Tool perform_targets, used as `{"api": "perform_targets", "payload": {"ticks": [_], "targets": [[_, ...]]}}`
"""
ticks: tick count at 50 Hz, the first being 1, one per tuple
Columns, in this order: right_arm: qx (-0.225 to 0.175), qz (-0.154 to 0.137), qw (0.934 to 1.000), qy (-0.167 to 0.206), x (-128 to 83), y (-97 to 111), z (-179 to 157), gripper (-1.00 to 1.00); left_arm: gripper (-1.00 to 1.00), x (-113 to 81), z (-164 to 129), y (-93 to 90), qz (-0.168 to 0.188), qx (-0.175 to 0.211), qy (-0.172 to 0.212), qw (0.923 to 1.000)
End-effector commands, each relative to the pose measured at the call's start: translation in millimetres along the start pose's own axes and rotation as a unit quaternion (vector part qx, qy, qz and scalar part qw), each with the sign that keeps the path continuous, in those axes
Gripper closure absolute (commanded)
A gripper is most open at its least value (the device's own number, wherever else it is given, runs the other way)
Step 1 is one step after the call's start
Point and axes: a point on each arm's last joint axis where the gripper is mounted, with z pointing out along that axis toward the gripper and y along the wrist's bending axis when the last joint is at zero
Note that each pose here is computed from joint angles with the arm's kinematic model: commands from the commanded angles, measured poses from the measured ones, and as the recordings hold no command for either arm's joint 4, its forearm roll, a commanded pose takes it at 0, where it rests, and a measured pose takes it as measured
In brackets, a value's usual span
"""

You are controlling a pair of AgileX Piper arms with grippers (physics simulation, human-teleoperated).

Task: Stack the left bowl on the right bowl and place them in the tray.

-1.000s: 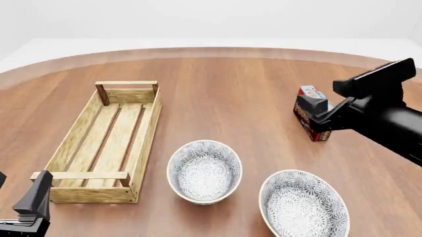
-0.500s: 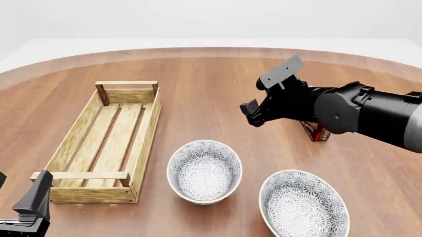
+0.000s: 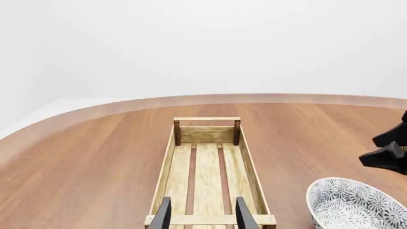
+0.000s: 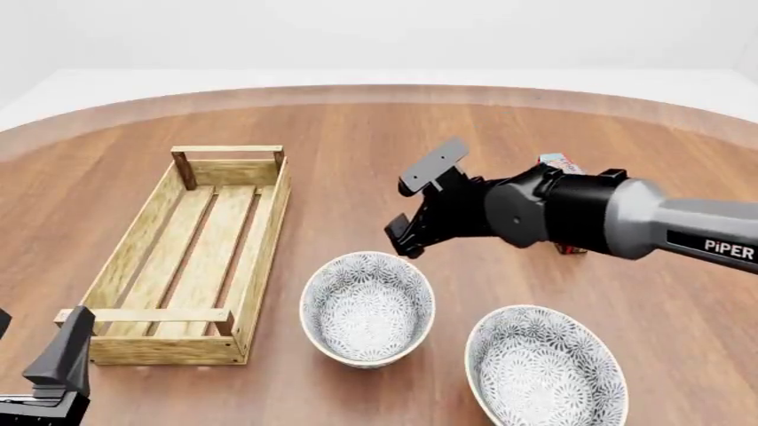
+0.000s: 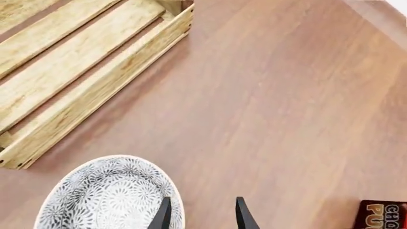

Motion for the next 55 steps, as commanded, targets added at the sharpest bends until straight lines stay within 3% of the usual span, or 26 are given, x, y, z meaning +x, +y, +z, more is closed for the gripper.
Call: {"api": "perform_targets", "payload": {"ticks": [1, 55], "targets": [[-0.022, -0.009, 0.9994, 0.025, 6.4, 18.4, 20.7, -1.0, -1.0, 0.0, 0.0, 0.0, 0.0, 0.0, 0.0, 1.0], [-0.036, 0.017, 0.9968, 0.07, 54.6, 37.4, 62.7, -1.0, -1.0, 0.0, 0.0, 0.0, 0.0, 0.0, 0.0, 1.0]]}}
